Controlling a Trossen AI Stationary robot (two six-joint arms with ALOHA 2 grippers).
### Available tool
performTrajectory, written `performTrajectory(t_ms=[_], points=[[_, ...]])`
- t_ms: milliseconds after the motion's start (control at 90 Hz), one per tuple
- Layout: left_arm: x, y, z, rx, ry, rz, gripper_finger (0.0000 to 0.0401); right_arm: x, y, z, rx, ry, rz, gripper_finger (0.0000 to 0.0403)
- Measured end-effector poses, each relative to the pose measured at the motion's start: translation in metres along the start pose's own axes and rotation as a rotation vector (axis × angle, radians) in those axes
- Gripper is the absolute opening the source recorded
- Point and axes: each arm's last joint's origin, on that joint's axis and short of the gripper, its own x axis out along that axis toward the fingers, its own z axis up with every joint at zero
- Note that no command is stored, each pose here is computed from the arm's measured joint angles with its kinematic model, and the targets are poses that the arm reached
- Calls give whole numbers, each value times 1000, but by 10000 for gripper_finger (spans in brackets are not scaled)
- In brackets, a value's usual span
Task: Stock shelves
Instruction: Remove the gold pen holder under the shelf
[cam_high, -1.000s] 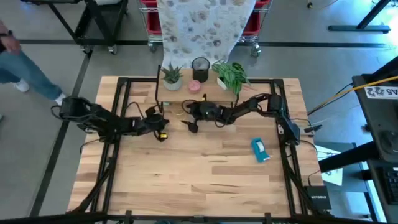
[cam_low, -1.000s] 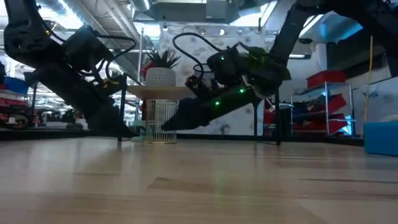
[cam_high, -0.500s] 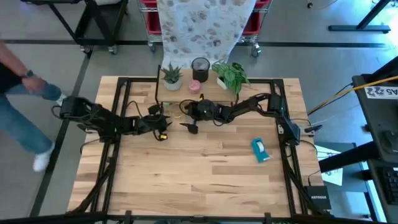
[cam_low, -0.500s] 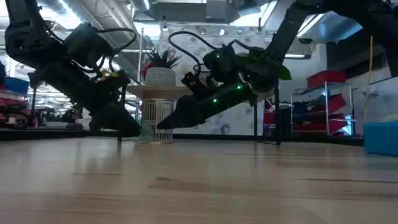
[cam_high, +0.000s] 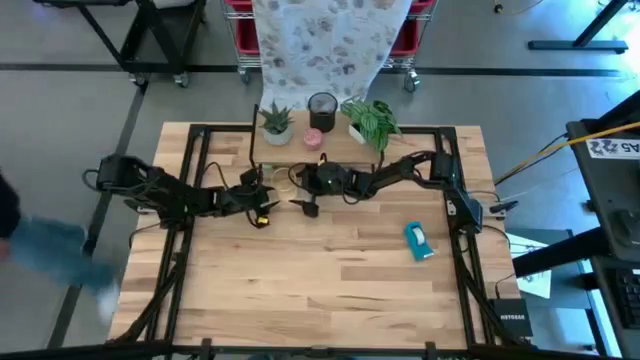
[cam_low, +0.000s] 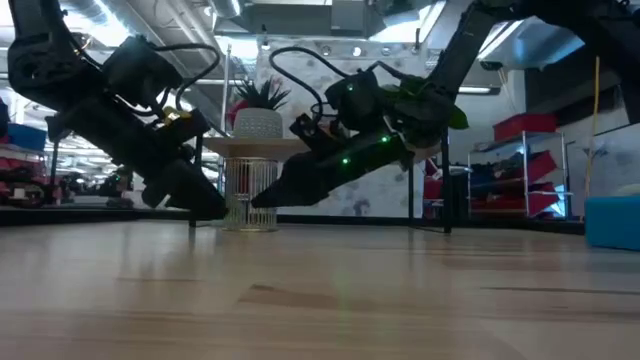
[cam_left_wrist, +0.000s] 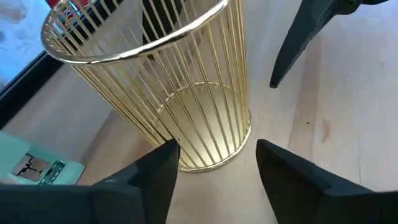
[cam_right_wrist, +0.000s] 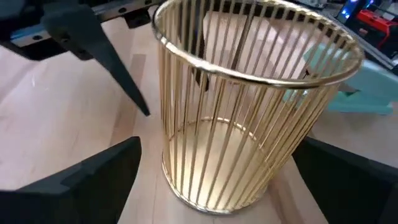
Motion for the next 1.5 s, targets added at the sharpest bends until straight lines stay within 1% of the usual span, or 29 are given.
performTrajectory(t_ms=[144, 344, 411, 522, 600, 678, 778, 878, 1078, 1178, 1278, 1378, 1500], points=[[0, 0, 0, -6, -7, -9, 217, 0, 4, -2, 28, 15, 52, 399], [-1, -2, -2, -36, 17, -25, 220, 1, 20, -5, 36, 81, 87, 399], [-1, -3, -3, -52, 30, -41, 220, 1, 24, -6, 35, 101, 78, 399], [-3, -9, -5, -71, 56, -90, 220, 1, 28, -7, 57, 122, 103, 399], [-5, -15, -7, -49, 72, -131, 220, 1, 33, -7, 56, 131, 134, 399], [-9, -22, -8, 0, 71, -163, 220, 1, 39, -7, 51, 142, 147, 399], [-12, -28, -7, 56, 60, -191, 220, 1, 44, -7, 43, 149, 127, 399], [-13, -31, -8, 74, 62, -183, 220, 1, 45, -6, 38, 145, 85, 399], [-14, -30, -10, 50, 82, -129, 220, 2, 42, -3, 45, 105, 43, 399], [-14, -30, -9, 50, 76, -109, 220, 2, 40, 0, 41, 75, -20, 399], [-14, -30, -5, 39, 34, -105, 220, 2, 38, 0, 41, 72, -71, 399], [-14, -30, -2, 42, 2, -106, 220, 2, 37, 1, 50, 65, -67, 399], [-14, -30, -2, 33, -1, -116, 220, 2, 39, 0, 54, 72, -6, 399]])
